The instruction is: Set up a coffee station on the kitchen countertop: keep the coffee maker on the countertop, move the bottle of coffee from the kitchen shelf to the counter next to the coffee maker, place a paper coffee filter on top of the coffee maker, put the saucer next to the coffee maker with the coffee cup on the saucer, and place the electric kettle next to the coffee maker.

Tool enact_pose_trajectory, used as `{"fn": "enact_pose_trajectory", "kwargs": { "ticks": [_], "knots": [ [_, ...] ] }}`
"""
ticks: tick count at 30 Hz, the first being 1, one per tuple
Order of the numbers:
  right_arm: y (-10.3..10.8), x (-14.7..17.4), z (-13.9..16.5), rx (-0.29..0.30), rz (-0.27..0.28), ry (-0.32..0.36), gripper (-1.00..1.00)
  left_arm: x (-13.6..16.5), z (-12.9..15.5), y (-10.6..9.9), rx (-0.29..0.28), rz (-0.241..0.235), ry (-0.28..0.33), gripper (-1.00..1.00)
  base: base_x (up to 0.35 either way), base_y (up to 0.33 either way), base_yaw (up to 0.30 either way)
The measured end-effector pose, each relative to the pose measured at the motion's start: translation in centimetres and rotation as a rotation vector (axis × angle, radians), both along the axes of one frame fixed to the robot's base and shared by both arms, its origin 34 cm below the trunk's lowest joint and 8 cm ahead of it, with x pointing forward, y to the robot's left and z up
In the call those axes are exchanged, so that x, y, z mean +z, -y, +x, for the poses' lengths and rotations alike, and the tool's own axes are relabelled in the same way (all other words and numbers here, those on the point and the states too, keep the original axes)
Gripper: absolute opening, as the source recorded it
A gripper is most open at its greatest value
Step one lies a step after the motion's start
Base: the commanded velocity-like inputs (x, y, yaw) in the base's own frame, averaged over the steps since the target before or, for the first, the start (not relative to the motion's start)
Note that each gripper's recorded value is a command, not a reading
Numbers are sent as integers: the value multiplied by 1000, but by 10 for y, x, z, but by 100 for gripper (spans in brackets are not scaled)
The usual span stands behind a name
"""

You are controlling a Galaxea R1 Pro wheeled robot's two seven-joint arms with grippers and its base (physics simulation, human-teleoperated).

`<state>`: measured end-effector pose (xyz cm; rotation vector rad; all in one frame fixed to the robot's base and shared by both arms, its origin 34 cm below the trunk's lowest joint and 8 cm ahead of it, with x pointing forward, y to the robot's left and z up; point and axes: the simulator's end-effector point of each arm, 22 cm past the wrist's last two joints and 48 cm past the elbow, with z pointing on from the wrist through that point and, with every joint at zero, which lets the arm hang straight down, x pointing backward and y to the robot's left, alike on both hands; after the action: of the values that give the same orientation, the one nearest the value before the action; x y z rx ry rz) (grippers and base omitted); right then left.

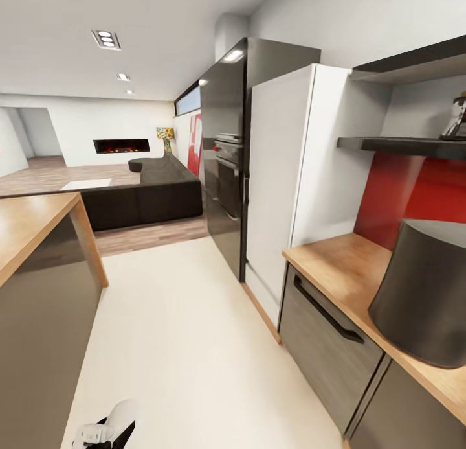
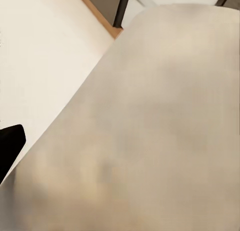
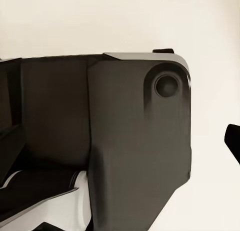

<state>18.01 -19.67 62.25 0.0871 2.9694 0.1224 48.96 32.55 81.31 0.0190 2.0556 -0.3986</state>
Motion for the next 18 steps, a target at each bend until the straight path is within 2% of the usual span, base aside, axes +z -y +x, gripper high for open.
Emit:
{"fn": "enact_pose_trajectory", "kwargs": {
  "ticks": [14, 18],
  "knots": [
    [0, 0, 0, 0, 0, -1, 100, 0, 0, 1, -1, -1, 0, -100, 311, 163, 0],
    [0, 0, 0, 0, 0, -1, 100, 0, 0, 1, 0, -2, 0, -100, 309, 175, -98]
  ]
}}
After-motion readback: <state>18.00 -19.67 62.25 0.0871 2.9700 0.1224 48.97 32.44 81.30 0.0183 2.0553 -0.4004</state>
